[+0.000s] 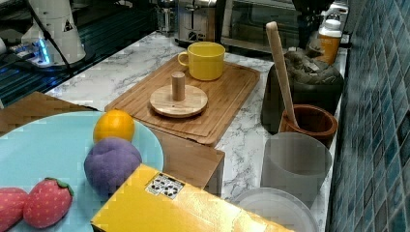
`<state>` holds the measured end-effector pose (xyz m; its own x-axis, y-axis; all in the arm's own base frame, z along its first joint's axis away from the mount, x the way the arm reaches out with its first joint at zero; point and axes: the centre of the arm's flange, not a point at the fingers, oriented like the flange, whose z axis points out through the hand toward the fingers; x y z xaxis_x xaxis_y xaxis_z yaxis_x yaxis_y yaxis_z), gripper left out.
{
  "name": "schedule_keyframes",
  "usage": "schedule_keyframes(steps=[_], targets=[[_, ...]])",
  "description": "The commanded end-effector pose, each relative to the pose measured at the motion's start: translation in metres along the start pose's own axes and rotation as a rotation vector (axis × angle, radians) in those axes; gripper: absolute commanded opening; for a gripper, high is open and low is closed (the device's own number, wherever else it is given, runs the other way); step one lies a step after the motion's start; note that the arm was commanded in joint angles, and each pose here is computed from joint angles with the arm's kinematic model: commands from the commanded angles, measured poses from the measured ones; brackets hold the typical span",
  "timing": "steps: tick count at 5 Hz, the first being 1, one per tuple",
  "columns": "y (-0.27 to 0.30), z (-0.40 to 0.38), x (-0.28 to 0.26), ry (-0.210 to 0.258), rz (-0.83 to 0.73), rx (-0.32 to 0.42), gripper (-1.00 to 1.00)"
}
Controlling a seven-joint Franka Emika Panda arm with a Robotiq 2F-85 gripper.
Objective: Get a tea bag.
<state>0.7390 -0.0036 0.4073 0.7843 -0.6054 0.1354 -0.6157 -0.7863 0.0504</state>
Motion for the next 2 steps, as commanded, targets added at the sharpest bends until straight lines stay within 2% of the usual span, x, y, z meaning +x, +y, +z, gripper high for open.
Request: schedule_keyframes(steps=[1,2], targets=[[0.027,-0.16,-0.017,0.164,0.008,0.159,-1.0],[0.039,-0.132,-0.04,0.076,-0.034,0.111,-1.0]])
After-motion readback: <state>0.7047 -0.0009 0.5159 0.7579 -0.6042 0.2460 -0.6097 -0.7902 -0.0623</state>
